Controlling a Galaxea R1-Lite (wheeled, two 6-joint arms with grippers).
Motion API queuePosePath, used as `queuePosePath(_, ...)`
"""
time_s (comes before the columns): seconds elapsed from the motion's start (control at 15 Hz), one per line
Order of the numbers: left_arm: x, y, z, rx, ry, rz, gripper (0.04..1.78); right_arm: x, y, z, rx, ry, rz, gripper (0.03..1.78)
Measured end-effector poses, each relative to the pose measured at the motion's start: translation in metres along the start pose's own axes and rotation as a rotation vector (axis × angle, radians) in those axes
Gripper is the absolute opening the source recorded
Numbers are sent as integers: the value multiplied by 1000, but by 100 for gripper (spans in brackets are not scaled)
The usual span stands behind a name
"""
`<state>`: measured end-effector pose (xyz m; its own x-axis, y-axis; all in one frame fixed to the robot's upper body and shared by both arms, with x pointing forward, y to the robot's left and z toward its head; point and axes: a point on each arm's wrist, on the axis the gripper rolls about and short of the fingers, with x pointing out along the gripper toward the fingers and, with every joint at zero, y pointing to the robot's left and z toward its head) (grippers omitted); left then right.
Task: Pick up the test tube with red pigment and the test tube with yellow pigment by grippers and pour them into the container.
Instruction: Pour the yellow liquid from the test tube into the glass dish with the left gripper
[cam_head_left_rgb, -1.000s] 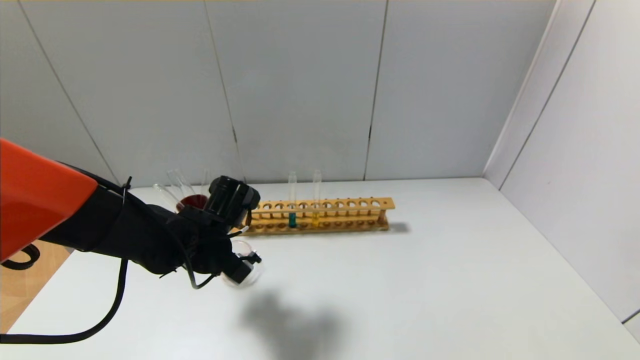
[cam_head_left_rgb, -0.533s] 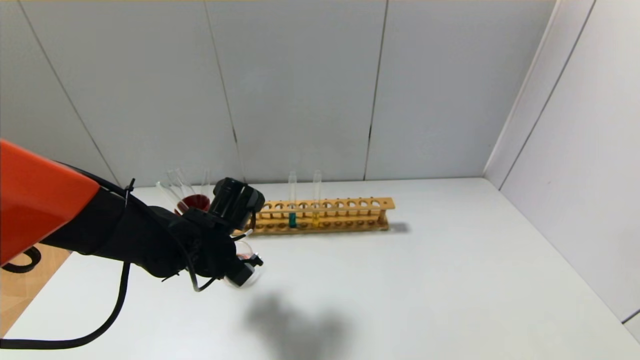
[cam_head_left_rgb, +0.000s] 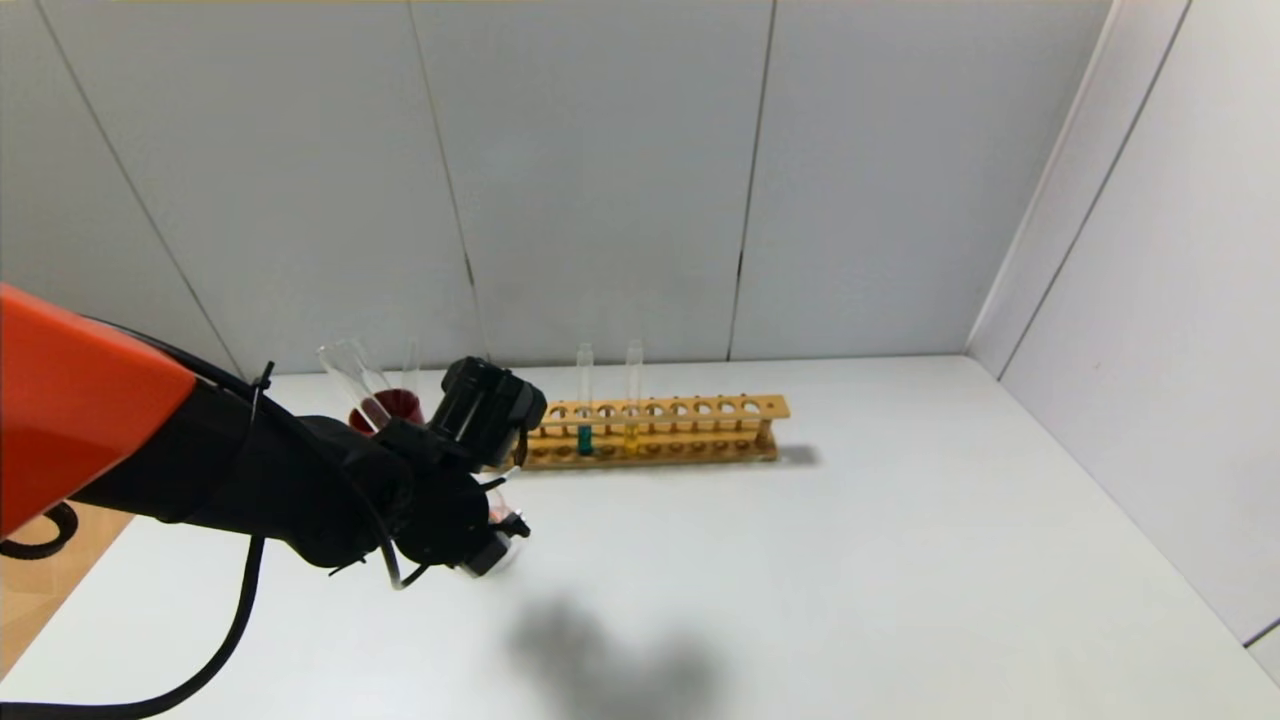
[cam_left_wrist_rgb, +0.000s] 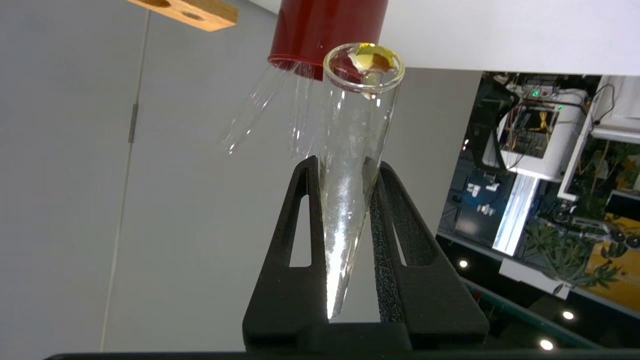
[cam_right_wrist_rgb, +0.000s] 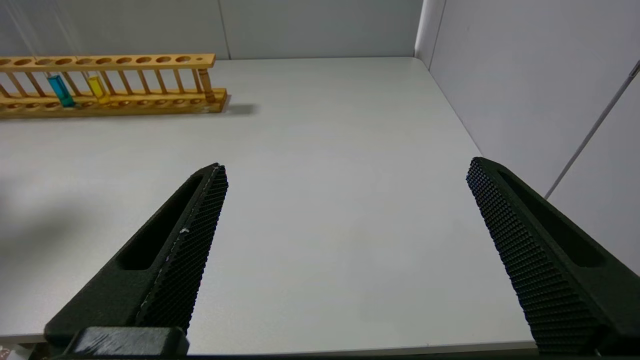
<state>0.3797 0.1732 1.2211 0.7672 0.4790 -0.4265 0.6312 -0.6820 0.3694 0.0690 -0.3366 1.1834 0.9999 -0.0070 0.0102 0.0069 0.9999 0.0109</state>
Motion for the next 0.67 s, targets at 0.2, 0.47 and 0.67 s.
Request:
queuePosePath(0.2, -2, 1, 0, 3, 13, 1, 31, 0, 0, 0, 0, 0, -1, 175)
queuePosePath(0.47, -5, 1, -1, 3, 17, 5, 31, 0, 0, 0, 0, 0, 0, 175)
queuePosePath(0.67, -8, 1, -4, 28, 27, 8, 31, 0, 0, 0, 0, 0, 0, 175)
